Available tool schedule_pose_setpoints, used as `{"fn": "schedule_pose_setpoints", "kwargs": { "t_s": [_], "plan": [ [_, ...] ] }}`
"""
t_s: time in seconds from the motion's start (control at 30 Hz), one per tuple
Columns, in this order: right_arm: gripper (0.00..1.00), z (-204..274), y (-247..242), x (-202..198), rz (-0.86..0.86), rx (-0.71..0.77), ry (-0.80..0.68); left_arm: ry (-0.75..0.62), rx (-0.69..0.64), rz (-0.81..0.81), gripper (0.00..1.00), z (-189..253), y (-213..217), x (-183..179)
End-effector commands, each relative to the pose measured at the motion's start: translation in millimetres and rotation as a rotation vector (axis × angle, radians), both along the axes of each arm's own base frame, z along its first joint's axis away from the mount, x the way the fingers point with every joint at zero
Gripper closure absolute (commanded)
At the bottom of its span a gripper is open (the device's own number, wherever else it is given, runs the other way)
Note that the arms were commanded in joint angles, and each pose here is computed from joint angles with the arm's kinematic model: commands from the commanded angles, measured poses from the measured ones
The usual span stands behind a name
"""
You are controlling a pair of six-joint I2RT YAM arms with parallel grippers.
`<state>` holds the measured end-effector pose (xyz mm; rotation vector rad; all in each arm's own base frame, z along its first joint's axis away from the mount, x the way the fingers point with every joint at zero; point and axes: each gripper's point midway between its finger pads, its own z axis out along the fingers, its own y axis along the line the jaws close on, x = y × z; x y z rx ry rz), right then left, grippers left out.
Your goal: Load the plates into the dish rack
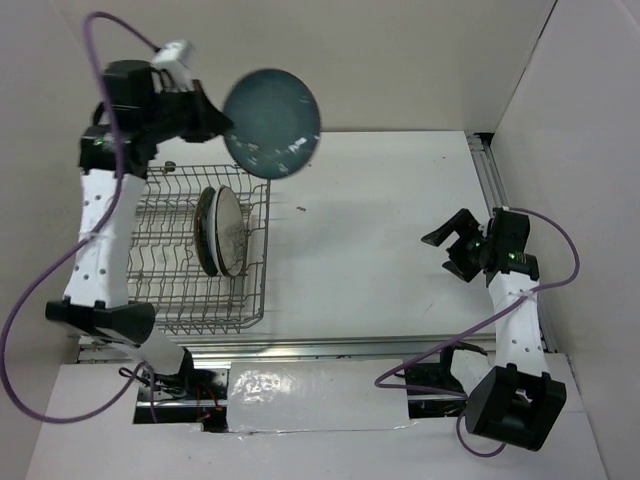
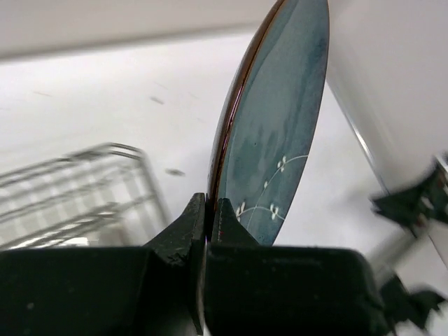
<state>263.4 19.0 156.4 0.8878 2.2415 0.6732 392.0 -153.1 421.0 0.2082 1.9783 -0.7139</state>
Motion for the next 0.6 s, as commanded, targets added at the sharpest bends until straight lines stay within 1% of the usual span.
{"fn": "schedule_pose_setpoints", "kwargs": {
  "t_s": [0.0,0.07,0.1,0.17,0.23,0.43,0.47,0.53,0.57],
  "plan": [
    [0.00,20,-1,10,0.031,-0.014,-0.067,-0.229,0.006,0.185,1.00,74,58,-14],
    [0.00,19,0,10,0.033,-0.013,-0.063,-0.257,0.025,0.328,1.00,83,106,-11],
    [0.00,18,0,10,0.039,-0.011,-0.058,-0.280,0.039,0.415,1.00,91,135,-16],
    [0.00,17,1,11,0.045,-0.009,-0.054,-0.298,0.044,0.485,1.00,98,158,-22],
    [0.00,18,1,12,0.052,-0.004,-0.052,-0.325,0.068,0.604,1.00,107,189,-31],
    [0.00,18,1,17,0.067,0.004,-0.039,-0.353,0.172,0.892,1.00,115,257,-55],
    [0.00,18,1,18,0.073,0.002,-0.040,-0.351,0.183,0.903,1.00,115,261,-58],
    [0.00,18,1,21,0.078,0.006,-0.038,-0.343,0.233,0.982,1.00,110,278,-64],
    [0.00,19,1,21,0.080,0.006,-0.041,-0.345,0.258,0.988,1.00,109,280,-66]
  ]
}}
